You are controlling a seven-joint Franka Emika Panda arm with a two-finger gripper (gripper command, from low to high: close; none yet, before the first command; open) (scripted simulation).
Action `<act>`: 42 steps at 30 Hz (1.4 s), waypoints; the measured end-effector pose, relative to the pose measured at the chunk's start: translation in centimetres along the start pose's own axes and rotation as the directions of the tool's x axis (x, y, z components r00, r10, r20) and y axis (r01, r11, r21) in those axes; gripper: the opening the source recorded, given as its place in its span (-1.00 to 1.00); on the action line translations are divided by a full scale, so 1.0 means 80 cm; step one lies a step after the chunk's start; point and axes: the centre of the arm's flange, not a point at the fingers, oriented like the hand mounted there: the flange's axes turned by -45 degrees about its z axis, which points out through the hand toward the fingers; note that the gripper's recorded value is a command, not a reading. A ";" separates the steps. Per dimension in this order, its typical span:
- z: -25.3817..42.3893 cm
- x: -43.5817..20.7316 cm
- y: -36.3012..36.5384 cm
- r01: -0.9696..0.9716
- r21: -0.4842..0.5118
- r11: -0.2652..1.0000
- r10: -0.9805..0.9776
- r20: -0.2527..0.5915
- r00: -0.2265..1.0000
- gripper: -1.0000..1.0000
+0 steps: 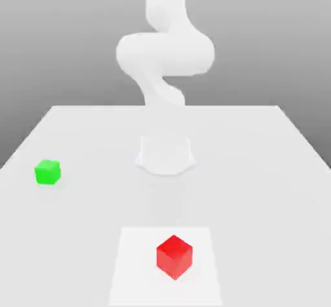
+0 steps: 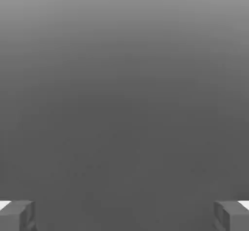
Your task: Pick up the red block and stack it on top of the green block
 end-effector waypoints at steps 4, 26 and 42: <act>0.118 -0.029 -0.003 -0.125 -0.038 0.991 0.129 0.133 0.983 0.00; 0.501 -0.382 0.013 -0.455 -0.449 0.769 0.637 0.478 0.604 0.00; 0.446 -0.339 0.076 -0.550 -0.533 0.642 0.763 0.380 0.523 -1.00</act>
